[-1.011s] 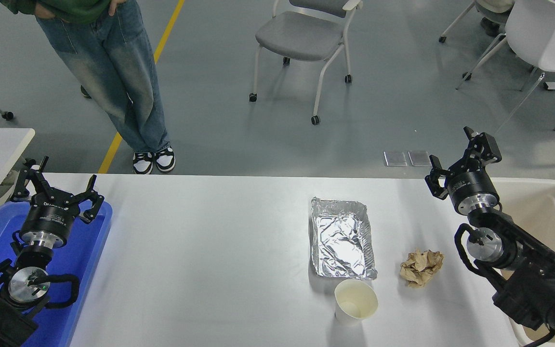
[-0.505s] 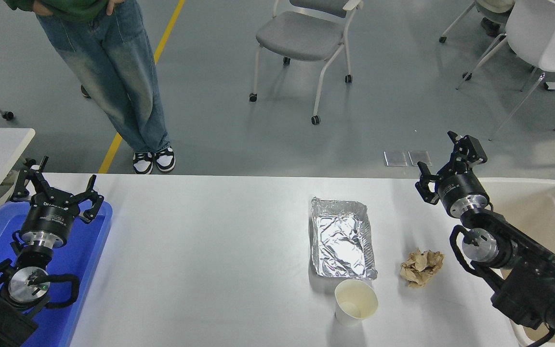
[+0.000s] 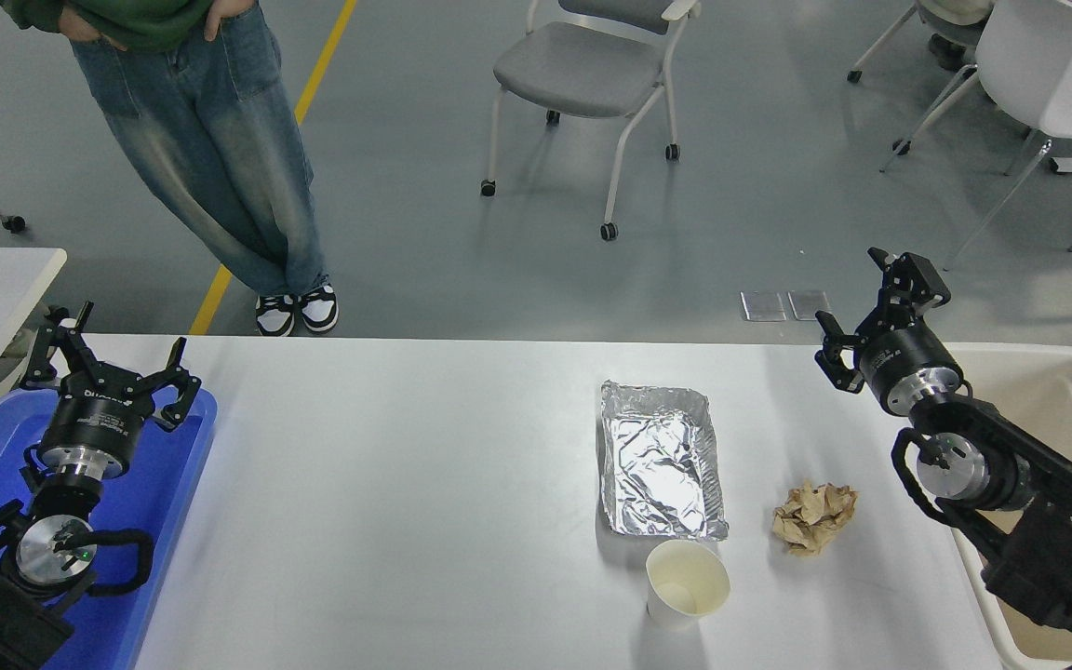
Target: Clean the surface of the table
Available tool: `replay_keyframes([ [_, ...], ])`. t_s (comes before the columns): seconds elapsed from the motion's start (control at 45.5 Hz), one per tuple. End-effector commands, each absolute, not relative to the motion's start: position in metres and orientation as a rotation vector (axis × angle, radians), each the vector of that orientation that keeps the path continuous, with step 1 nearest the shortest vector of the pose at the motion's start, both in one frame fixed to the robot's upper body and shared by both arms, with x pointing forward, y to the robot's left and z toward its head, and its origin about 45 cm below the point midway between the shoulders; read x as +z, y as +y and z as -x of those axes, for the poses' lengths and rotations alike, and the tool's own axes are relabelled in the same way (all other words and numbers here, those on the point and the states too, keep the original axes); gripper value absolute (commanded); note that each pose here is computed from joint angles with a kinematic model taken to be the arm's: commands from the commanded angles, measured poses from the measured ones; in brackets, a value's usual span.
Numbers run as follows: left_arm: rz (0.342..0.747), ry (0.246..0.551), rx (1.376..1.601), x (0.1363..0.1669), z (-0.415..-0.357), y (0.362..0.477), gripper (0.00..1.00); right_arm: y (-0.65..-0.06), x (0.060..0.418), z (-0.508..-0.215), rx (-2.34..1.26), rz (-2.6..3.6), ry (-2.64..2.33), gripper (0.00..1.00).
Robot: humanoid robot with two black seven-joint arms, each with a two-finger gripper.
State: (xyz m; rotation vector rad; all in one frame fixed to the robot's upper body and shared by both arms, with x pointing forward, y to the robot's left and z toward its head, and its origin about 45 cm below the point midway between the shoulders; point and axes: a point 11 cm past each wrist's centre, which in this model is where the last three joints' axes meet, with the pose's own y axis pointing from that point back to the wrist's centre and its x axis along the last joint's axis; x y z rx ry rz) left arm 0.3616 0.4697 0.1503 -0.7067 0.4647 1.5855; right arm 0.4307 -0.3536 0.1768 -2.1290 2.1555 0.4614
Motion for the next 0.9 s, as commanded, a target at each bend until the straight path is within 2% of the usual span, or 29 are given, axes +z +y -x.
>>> replay_keyframes([
  [0.0,0.707,0.464,1.586,0.1505,-0.3616,0.470,1.00,-0.357,0.185,-0.420,0.469,2.281,2.115,0.99],
  [0.242,0.707,0.464,1.586,0.1505,-0.3616,0.470,1.00,-0.352,0.200,-0.412,0.409,2.440,1.980,0.99],
  [0.462,0.708,0.465,1.585,0.1501,-0.3617,0.469,1.00,-0.327,0.198,-0.396,0.282,2.708,1.856,0.99],
  [0.879,0.707,0.464,1.586,0.1505,-0.3616,0.470,1.00,-0.324,0.212,-0.359,0.034,3.148,1.540,0.99],
])
